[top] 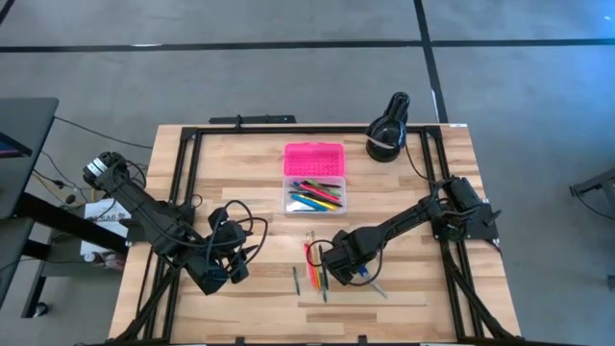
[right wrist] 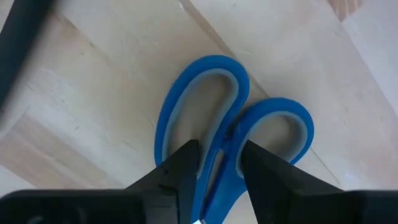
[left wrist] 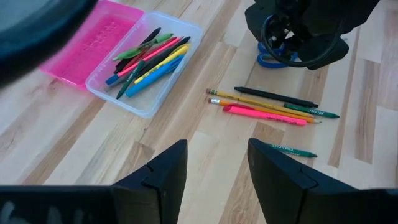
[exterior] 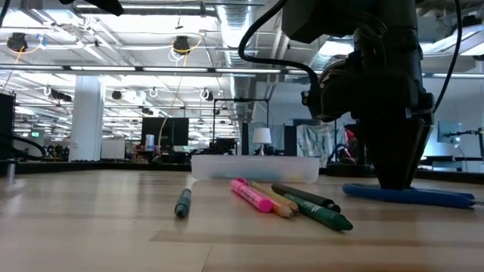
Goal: Pick & place school supplies into a supply box
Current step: Put the blue scissors into the pink supply box
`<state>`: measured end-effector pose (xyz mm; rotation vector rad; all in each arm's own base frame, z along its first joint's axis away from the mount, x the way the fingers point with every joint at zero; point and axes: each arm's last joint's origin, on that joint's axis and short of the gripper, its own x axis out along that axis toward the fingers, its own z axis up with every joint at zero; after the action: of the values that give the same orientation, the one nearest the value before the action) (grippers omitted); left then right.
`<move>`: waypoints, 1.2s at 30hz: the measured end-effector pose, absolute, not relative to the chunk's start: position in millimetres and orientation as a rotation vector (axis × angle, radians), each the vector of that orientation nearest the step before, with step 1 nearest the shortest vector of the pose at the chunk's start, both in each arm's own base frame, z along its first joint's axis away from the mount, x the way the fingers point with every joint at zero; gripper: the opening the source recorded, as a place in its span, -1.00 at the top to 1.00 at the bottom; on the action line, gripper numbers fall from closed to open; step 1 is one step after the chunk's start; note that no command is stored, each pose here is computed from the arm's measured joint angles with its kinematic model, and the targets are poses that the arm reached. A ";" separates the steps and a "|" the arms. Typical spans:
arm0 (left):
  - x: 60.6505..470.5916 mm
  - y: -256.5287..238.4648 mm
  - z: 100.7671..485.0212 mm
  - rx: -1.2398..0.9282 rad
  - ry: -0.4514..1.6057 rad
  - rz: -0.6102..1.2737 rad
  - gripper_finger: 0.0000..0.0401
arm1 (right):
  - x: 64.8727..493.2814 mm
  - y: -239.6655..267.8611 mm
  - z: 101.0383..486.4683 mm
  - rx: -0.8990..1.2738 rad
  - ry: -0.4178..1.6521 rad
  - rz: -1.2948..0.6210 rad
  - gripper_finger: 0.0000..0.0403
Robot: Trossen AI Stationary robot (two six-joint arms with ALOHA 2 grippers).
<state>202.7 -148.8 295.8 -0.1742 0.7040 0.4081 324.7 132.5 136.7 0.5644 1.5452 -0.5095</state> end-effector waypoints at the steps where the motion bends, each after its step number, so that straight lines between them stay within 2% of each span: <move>1: 202.7 -148.9 295.8 -0.174 0.704 0.408 0.18 | 324.7 132.6 136.7 0.564 1.545 -0.509 0.42; 13: 202.8 -148.9 295.8 -0.182 0.701 0.411 0.18 | 326.3 131.2 136.2 0.551 1.542 -0.483 0.43; 24: 203.0 -149.0 295.9 -0.183 0.699 0.410 0.18 | 327.0 131.0 136.2 0.538 1.535 -0.471 0.62; 36: 203.0 -148.9 296.0 -0.174 0.697 0.411 0.18 | 327.5 131.0 136.0 0.530 1.531 -0.466 0.51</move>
<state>203.0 -148.9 296.0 -0.1742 0.6970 0.4106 327.5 131.0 136.0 0.5302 1.5311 -0.4659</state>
